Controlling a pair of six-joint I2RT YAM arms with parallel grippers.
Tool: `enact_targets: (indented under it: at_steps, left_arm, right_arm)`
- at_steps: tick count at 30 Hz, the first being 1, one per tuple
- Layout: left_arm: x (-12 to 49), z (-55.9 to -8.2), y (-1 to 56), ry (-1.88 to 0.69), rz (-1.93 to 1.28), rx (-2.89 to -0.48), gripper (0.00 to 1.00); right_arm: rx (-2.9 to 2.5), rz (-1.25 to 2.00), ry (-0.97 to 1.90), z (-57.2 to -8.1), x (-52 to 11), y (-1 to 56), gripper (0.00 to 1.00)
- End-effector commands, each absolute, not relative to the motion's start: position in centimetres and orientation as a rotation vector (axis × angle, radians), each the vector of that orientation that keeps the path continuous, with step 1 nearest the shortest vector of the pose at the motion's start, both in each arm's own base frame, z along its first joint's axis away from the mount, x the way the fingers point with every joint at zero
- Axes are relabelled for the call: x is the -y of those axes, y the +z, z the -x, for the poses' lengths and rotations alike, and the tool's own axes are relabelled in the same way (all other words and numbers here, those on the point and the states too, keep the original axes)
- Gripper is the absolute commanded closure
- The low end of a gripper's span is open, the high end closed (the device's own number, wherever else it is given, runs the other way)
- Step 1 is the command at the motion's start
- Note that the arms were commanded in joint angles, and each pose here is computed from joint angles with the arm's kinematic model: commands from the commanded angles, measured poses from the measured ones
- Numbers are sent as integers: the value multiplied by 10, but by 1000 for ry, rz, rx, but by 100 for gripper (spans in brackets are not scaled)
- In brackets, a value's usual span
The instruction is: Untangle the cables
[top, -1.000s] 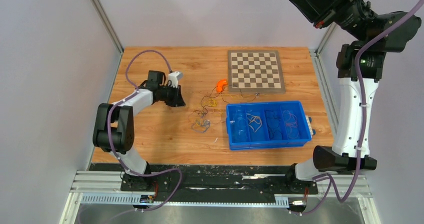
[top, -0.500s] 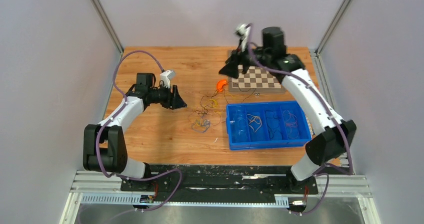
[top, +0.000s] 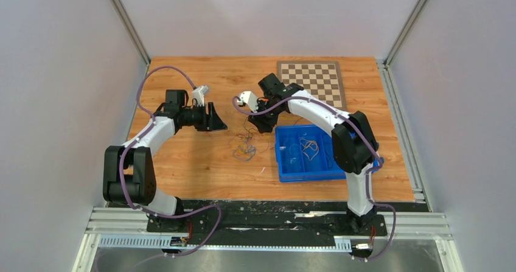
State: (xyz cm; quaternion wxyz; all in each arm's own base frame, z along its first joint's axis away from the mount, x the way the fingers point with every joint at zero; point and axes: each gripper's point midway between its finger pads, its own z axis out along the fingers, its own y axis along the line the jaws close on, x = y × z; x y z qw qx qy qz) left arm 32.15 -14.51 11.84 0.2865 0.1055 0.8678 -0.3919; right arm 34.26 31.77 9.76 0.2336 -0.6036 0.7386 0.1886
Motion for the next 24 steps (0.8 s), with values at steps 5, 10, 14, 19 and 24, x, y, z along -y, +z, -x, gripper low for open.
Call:
enact_targets:
  at_steps: [5,10,14,19,24]
  left_arm:
    - [141,-329,130,-1061,-280,-2257,40]
    - [137,-332,129,-1063,-267,-2257,40]
    - [137,-332,125,-1071,-256,-2268,40]
    - [138,-333,124,-1089,-243,-2272,39]
    - [147,-328,134,-1169,-284,-2218,30]
  right_arm:
    - [-1952,1701,406,-381,-335,84,52]
    - [-1970,1709,448,-381,-341,70,50]
    - [-1992,1724,464,-381,-342,53,47]
    - [-1994,1725,437,-386,-342,46,79]
    - [-1876,1669,555,-371,-358,110,100]
